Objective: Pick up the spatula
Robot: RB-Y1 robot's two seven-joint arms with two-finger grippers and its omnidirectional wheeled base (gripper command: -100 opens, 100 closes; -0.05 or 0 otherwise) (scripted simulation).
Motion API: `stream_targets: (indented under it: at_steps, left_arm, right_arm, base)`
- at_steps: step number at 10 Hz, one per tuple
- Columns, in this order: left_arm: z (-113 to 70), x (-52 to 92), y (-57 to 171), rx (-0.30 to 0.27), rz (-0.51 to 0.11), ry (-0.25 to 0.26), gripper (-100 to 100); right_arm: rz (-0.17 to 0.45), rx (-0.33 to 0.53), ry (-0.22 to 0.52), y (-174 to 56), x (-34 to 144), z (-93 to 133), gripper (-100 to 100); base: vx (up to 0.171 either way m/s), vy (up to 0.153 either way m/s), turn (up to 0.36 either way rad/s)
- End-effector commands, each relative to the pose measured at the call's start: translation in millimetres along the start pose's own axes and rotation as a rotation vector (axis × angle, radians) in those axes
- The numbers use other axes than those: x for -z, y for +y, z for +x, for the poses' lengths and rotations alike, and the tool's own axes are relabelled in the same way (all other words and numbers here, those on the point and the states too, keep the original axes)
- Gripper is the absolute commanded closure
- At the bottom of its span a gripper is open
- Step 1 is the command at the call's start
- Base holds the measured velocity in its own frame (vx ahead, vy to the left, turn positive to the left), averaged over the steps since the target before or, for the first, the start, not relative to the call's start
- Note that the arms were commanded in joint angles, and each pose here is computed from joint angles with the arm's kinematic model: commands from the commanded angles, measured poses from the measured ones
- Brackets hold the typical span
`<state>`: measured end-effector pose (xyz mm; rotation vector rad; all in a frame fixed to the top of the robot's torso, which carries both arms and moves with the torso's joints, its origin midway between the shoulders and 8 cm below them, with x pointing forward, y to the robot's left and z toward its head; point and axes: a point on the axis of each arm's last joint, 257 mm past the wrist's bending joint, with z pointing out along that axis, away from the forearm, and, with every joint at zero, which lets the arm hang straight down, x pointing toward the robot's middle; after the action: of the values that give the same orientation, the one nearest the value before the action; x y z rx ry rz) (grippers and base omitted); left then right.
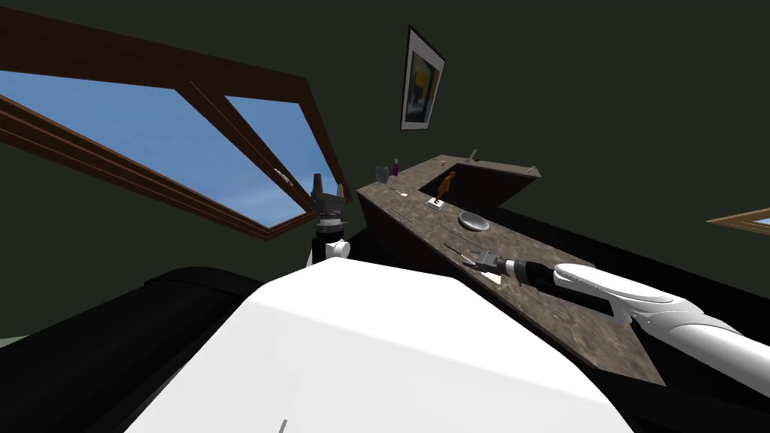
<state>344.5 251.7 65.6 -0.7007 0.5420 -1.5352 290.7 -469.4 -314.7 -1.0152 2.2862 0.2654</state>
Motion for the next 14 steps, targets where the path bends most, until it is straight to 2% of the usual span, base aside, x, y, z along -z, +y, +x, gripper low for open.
stream_targets:
  at_steps: [1, 5, 7, 8, 9, 10, 12, 13, 14]
  left_arm:
    - [0.0, 0.0, 0.0, 0.0, 0.0, 0.0, 0]
    - [0.0, 0.0, 0.0, 0.0, 0.0, 0.0, 0]
    - [0.0, 0.0, 0.0, 0.0, 0.0, 0.0, 0]
    - [0.0, 0.0, 0.0, 0.0, 0.0, 0.0, 0]
    - [0.0, 0.0, 0.0, 0.0, 0.0, 0.0, 0]
    - [0.0, 0.0, 0.0, 0.0, 0.0, 0.0, 0]
    - [0.0, 0.0, 0.0, 0.0, 0.0, 0.0, 0]
    - [0.0, 0.0, 0.0, 0.0, 0.0, 0.0, 0]
    - [0.0, 0.0, 0.0, 0.0, 0.0, 0.0, 0]
  right_arm:
    - [-0.015, -0.005, 0.097, 3.7, 14.8, 33.5, -100]
    - [-0.043, -0.012, 0.28, 10.7, 47.5, 91.3, -100]
    - [-0.054, -0.015, 0.338, 14.1, 60.1, 109.6, -100]
    - [-0.055, -0.016, 0.319, 16.7, 54.9, 103.5, -100]
    - [-0.053, -0.015, 0.322, 17.0, 55.3, 104.5, 0]
    - [-0.048, -0.026, 0.322, 22.6, 49.3, 115.8, -100]
    - [-0.043, -0.037, 0.322, 28.9, 43.2, 127.1, -100]
    - [-0.045, -0.033, 0.322, 26.9, 45.1, 124.5, -100]
    - [-0.045, -0.033, 0.323, 27.2, 45.0, 125.5, 100]
  base:
    - [0.058, 0.003, 0.188]
    - [0.046, 0.001, 0.145]
    - [0.014, 0.011, 0.087]
    - [0.004, 0.005, 0.011]
    - [0.0, 0.0, 0.0]
    - [0.015, 0.005, 0.081]
    - [0.029, 0.007, 0.086]
    - [0.012, 0.0, 0.009]
    - [0.0, 0.0, 0.0]
